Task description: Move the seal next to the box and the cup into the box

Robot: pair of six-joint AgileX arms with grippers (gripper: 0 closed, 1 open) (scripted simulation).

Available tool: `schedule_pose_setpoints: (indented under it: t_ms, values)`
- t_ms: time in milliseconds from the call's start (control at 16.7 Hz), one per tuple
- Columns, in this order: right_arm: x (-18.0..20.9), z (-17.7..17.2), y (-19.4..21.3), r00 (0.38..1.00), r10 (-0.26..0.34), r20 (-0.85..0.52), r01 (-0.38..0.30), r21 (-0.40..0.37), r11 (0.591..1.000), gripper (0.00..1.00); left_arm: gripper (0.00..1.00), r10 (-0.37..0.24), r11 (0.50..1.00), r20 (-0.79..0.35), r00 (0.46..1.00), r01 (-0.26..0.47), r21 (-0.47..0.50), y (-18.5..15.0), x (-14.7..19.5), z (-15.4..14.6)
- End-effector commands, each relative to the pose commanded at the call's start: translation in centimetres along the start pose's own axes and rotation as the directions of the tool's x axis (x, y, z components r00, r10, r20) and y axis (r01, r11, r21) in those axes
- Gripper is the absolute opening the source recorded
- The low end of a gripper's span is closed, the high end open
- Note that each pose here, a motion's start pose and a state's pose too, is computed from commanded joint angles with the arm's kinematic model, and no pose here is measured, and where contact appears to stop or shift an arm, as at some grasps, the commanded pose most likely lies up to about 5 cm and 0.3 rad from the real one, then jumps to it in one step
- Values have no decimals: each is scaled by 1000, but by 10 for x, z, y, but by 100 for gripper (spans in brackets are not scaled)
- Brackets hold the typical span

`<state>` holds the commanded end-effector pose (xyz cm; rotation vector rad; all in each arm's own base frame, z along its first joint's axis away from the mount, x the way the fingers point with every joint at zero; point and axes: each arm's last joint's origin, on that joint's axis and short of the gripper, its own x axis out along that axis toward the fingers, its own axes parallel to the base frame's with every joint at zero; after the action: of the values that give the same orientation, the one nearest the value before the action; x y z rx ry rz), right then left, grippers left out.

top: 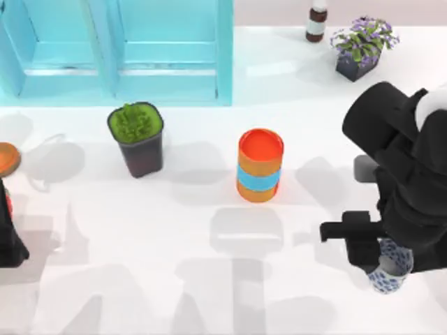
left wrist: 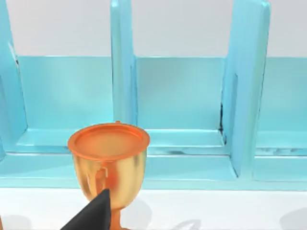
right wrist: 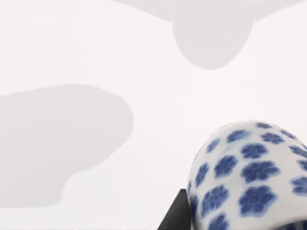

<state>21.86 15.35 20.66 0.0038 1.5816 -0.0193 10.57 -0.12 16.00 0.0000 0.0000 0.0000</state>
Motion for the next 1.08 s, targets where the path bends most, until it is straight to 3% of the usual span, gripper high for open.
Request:
schedule_pose_setpoints:
  t_ms: [240, 720, 1080]
  values:
    - [-31, -7, -33, 1000, 10, 10, -10, -3, 1000, 0, 100, 0, 1000, 0, 1000, 0, 0, 0, 0, 0]
    - [-32, 3, -46, 1000, 5, 4, -5, -6, 1000, 0, 100, 0, 1000, 0, 1000, 0, 0, 0, 0, 0]
    - [-34, 39, -137, 1000, 6, -2, -6, -9, 1000, 0, 100, 0, 1000, 0, 1000, 0, 0, 0, 0, 0]
